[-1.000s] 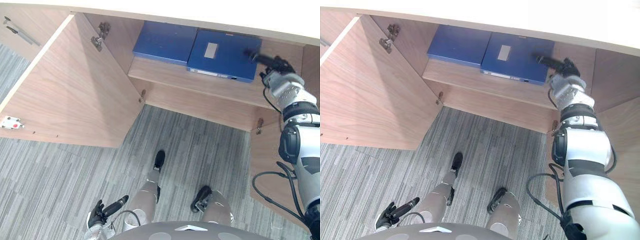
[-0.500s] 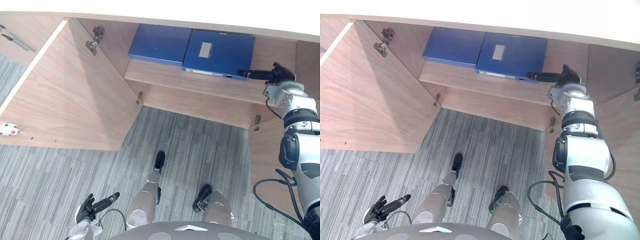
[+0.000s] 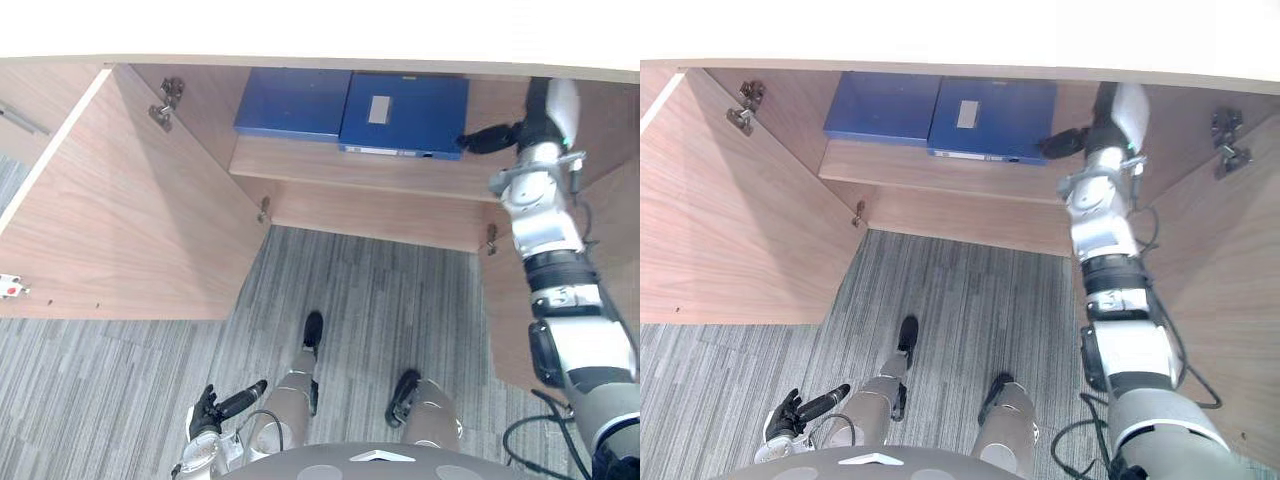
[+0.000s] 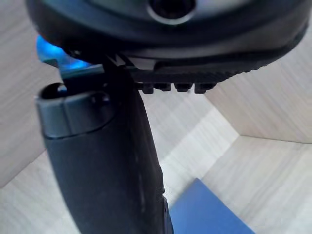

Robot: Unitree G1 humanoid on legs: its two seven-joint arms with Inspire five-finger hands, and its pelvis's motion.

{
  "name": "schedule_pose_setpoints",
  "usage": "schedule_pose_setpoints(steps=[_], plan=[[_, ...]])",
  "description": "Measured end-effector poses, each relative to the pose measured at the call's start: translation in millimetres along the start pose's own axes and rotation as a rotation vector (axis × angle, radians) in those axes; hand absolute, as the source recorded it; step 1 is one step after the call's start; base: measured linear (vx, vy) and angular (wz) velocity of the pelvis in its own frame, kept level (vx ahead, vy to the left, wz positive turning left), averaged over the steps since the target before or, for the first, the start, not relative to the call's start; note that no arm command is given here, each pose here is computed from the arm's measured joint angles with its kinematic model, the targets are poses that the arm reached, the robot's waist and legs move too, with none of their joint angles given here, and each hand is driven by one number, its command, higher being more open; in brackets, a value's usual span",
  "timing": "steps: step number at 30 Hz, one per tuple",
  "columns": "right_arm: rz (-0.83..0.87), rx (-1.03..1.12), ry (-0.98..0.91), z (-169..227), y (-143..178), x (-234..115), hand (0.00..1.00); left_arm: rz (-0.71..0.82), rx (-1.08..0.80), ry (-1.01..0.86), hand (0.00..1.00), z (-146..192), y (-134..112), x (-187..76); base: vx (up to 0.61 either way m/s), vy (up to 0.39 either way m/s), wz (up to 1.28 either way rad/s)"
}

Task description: Walk over to the cabinet, pick up the folder, carry it to the office cabinet, place the folder inside the office cabinet, then close the office cabinet door

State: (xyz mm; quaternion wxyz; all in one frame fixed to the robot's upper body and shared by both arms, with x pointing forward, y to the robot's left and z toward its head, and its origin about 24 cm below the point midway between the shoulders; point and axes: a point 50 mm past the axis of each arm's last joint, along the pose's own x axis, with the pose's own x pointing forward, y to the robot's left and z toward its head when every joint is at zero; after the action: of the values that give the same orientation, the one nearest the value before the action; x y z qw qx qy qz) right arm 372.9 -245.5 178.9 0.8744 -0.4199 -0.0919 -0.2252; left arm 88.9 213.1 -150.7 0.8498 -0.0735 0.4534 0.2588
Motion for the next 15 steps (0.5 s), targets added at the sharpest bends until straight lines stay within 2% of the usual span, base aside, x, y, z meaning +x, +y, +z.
schedule_pose_setpoints(steps=[4, 6, 10, 14, 15], plan=[[0.112, -0.016, -0.001, -9, 38, -32, 1.0, 0.0, 0.038, 0.008, 1.0, -2, -3, 0, -0.02, -0.051, -0.12], [0.21, -0.007, 0.037, -23, 65, -58, 1.0, 0.003, 0.046, 0.015, 1.0, -3, -3, 0, 0.01, -0.043, -0.05], [0.424, 0.008, 0.17, -57, 113, -124, 1.0, 0.021, 0.059, 0.032, 1.0, -7, 0, 0, 0.01, -0.021, -0.09], [0.592, -0.03, 0.339, -96, 137, -179, 1.0, 0.018, 0.103, 0.046, 1.0, -10, 1, 1, -0.01, 0.022, -0.21], [0.652, -0.046, 0.41, -110, 143, -202, 1.0, 0.014, 0.129, 0.048, 1.0, -10, 2, 1, -0.05, 0.008, -0.15]])
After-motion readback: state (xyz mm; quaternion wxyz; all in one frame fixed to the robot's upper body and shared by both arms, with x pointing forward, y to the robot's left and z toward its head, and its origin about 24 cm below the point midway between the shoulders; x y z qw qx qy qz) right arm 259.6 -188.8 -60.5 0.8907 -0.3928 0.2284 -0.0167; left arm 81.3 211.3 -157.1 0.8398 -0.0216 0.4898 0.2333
